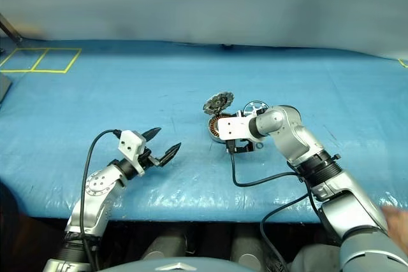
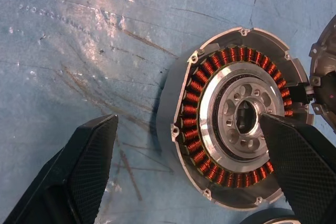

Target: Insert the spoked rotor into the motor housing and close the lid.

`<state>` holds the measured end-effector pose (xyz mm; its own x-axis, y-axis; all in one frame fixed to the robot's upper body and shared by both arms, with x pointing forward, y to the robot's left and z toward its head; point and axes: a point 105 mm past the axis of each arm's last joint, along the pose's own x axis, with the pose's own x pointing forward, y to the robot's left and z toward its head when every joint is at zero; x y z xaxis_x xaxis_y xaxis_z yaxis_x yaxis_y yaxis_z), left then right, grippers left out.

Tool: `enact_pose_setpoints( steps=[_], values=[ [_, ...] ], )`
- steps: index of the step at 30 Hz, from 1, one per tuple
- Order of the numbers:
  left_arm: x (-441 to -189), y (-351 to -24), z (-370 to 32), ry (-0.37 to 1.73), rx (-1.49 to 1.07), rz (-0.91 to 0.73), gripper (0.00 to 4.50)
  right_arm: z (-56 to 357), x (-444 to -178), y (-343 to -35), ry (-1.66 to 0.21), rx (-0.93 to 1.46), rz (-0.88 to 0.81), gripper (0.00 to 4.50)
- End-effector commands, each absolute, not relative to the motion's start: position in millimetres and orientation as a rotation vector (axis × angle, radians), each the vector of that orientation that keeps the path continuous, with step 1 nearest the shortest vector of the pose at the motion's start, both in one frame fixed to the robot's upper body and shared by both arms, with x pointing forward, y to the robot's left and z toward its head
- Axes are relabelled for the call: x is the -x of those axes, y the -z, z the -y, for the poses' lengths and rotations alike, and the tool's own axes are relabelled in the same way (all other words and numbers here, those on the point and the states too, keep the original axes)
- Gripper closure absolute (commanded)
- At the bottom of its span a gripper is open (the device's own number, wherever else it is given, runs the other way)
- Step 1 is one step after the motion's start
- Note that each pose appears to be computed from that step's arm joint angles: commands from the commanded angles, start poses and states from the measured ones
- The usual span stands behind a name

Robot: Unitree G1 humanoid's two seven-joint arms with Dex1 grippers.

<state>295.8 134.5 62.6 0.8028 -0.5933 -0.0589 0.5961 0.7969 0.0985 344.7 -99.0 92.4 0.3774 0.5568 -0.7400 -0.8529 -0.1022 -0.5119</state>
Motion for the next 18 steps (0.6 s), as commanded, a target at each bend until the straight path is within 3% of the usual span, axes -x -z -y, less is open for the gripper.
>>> enact_pose_setpoints(
  steps=[1,7,13,15,18],
  values=[
    [-295,-77,-133,0.636,-0.127,0.032,0.00,93,-350,-100,-1.233,1.169,-0.305,0.02],
    [-296,-78,-133,0.631,-0.128,0.035,0.00,98,-356,-81,-1.256,1.144,-0.402,0.02],
    [-295,-78,-134,0.623,-0.131,0.037,0.00,102,-364,-74,-1.234,1.136,-0.435,1.39],
    [-295,-78,-135,0.620,-0.133,0.036,0.00,100,-362,-76,-1.242,1.118,-0.428,2.04],
    [-295,-78,-135,0.619,-0.135,0.036,0.00,97,-360,-79,-1.238,1.134,-0.392,2.26]
  ],
)
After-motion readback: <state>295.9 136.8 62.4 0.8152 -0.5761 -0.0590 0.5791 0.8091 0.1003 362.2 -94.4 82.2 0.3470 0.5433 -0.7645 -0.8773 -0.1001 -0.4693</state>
